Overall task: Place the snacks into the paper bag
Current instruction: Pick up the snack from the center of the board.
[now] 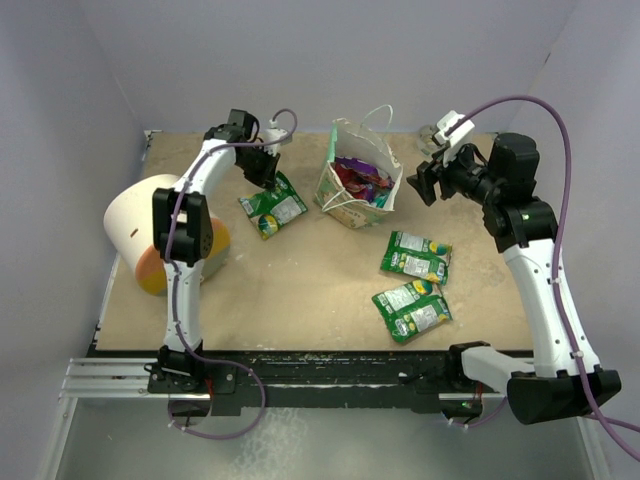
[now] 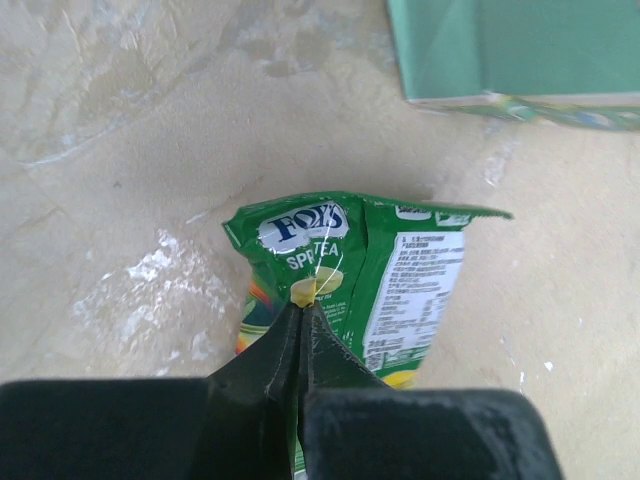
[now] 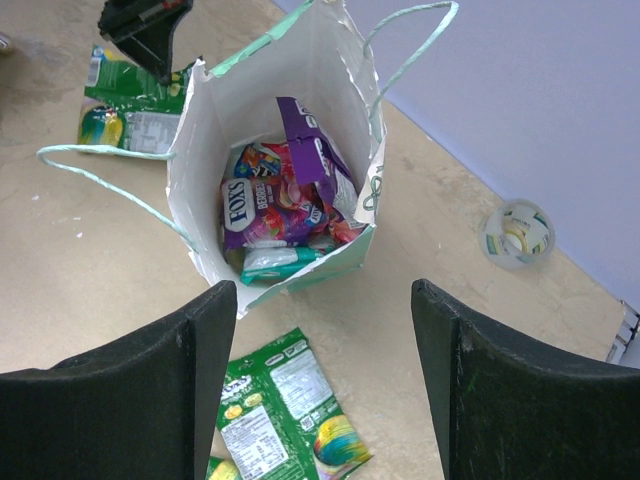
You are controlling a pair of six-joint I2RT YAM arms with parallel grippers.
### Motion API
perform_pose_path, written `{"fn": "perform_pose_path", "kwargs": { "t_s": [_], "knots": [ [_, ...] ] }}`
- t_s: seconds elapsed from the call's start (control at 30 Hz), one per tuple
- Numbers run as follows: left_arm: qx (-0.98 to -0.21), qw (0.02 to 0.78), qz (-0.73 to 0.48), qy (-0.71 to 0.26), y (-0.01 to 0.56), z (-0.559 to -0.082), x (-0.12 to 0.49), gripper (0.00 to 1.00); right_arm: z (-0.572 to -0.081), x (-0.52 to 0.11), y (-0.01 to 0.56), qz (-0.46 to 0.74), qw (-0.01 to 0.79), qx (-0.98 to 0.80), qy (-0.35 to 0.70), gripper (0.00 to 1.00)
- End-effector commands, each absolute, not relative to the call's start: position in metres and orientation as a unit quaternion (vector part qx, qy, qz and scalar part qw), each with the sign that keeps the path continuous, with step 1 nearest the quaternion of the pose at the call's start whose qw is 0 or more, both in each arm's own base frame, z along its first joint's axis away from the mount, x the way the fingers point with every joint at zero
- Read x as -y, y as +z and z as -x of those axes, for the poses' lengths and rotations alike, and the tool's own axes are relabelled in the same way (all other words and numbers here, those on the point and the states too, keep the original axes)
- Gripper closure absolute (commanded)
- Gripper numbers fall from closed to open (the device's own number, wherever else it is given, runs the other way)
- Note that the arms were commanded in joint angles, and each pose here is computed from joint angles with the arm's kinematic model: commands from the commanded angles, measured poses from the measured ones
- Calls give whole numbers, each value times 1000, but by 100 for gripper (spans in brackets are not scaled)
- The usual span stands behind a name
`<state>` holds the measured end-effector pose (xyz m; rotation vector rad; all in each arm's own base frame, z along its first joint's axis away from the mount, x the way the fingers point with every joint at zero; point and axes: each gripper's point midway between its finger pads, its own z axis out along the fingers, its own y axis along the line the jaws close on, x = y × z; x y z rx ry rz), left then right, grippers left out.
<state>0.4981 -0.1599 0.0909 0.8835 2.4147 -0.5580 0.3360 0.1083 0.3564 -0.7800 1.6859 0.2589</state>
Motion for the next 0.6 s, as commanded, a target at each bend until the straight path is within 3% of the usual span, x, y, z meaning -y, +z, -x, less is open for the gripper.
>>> {"fn": "perform_pose_path", "kwargs": {
  "t_s": [0.0,0.57],
  "knots": [
    [-832,359,-370,-205,178,-496,164,100,-333,-121,370,348,605,-701,145,27],
    [-764,492,-371,-192,322,-440,160,100,-350,-200,400,446,601,-621,230,33]
  ]
}}
